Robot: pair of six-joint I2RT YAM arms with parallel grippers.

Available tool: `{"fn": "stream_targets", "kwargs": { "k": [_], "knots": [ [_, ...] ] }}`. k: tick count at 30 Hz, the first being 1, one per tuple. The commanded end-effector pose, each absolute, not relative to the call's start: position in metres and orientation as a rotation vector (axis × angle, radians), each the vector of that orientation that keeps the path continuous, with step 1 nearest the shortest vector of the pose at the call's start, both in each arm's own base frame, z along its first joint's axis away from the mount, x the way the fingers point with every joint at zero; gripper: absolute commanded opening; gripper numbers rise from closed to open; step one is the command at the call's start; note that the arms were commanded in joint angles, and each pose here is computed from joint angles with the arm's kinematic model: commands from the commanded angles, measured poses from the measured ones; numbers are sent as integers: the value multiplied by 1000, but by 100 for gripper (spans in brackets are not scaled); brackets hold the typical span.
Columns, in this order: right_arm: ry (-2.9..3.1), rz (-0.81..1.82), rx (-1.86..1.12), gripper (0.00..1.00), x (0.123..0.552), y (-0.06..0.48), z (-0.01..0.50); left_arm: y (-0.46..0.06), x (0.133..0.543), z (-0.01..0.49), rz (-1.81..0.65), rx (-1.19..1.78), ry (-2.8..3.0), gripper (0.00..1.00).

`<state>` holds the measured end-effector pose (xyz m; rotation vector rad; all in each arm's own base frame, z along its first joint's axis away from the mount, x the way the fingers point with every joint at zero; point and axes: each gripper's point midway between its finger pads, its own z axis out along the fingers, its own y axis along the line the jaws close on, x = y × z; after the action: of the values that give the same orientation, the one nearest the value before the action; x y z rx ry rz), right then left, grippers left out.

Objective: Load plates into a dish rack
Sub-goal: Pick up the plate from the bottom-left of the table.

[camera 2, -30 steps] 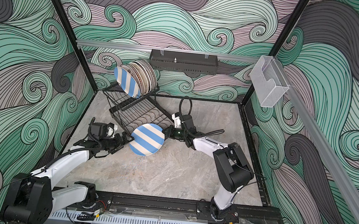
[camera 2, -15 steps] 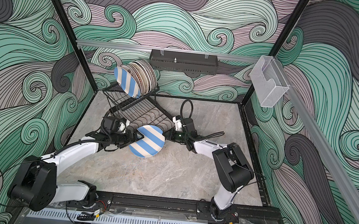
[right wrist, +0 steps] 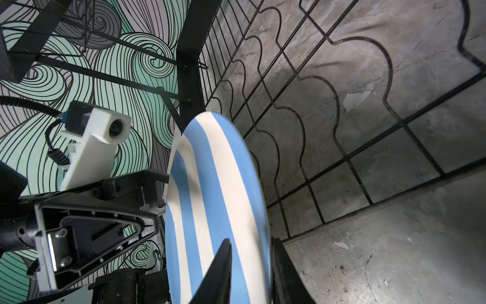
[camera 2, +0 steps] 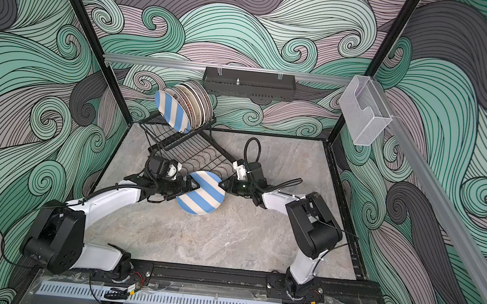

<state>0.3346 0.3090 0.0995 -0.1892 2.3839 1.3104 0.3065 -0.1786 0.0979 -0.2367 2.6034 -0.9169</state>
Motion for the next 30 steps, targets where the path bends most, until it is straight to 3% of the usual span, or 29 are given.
{"fn": "stream_targets", "kwargs": {
  "k": [1, 12, 22, 30],
  "knots": [
    [2346, 1372, -239, 27, 331, 315, 106, -188, 321, 114, -935, -188, 2555, 99],
    [2319, 1470, -240, 21, 330, 323, 110, -192, 327, 113, -938, -177, 2575, 99],
    [2298, 1489, -258, 24, 331, 325, 116, -198, 337, 120, -961, -159, 2559, 99],
    [2289, 1478, -269, 12, 334, 326, 121, -202, 342, 126, -979, -143, 2550, 99]
  ]
}}
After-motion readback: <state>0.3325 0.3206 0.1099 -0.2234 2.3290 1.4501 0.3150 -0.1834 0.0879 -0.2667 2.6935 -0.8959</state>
